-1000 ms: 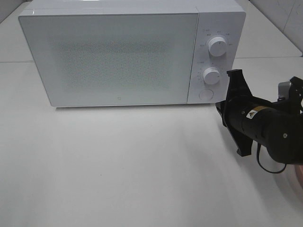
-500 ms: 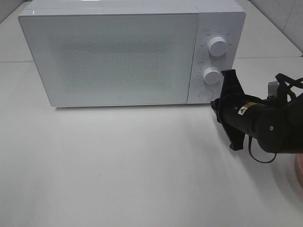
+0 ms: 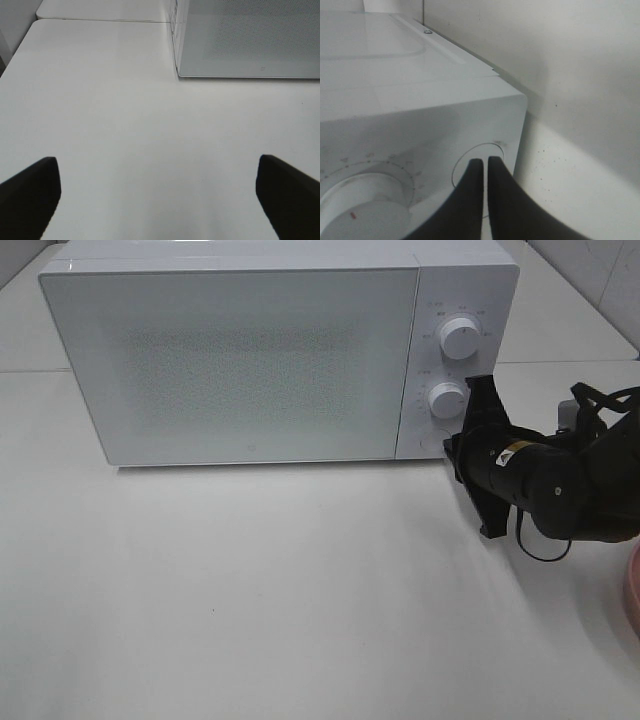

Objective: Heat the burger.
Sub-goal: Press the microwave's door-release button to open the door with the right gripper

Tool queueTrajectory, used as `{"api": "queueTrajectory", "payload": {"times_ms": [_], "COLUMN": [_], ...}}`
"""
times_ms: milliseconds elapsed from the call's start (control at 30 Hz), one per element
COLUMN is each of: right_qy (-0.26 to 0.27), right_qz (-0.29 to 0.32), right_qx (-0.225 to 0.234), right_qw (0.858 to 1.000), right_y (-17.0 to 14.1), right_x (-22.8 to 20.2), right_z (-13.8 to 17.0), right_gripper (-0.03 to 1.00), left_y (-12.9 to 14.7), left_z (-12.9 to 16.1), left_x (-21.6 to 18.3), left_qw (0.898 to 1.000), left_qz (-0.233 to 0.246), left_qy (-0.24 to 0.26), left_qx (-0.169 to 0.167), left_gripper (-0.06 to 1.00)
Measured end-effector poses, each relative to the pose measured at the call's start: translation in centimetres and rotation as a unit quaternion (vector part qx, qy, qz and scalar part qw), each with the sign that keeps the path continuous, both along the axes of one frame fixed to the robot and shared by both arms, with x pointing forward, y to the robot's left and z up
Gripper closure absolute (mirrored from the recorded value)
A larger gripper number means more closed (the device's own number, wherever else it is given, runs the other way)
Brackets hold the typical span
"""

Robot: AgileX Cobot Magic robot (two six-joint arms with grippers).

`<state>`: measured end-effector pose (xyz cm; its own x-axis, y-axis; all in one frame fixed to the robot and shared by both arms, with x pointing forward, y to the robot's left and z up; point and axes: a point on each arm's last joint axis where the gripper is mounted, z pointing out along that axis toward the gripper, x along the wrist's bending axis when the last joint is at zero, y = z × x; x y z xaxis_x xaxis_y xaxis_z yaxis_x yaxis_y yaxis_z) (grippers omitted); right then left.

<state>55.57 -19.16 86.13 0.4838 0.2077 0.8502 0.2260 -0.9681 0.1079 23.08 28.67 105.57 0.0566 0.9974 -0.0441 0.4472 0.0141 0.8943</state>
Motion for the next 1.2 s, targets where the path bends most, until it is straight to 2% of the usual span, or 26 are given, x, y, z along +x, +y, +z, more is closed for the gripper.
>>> {"api": "queueTrajectory", "payload": {"times_ms": [167,633,1200], "right_qy": [0.003,-0.006,-0.057], "right_qz": [0.004,-0.002,0.008], "right_qx": [0.003,-0.002,-0.006], "right_qw": [1.000,1.000,0.998], "right_y": [0.5,0.3,0.3], "right_x": [0.9,1.7,1.7], "right_z": [-0.9,-0.8,-1.0], "right_gripper": [0.97,0.97,0.97], "left_y": [0.0,0.0,0.0], "left_z": [0.0,0.0,0.0], "left_x": [0.0,0.0,0.0], "left_qw": [1.000,1.000,1.000], "left_qz": [0.000,0.000,0.000], "left_qy": [0.000,0.000,0.000], "left_qx": [0.000,0.000,0.000], "left_gripper": [-0.03,-0.03,-0.03]}}
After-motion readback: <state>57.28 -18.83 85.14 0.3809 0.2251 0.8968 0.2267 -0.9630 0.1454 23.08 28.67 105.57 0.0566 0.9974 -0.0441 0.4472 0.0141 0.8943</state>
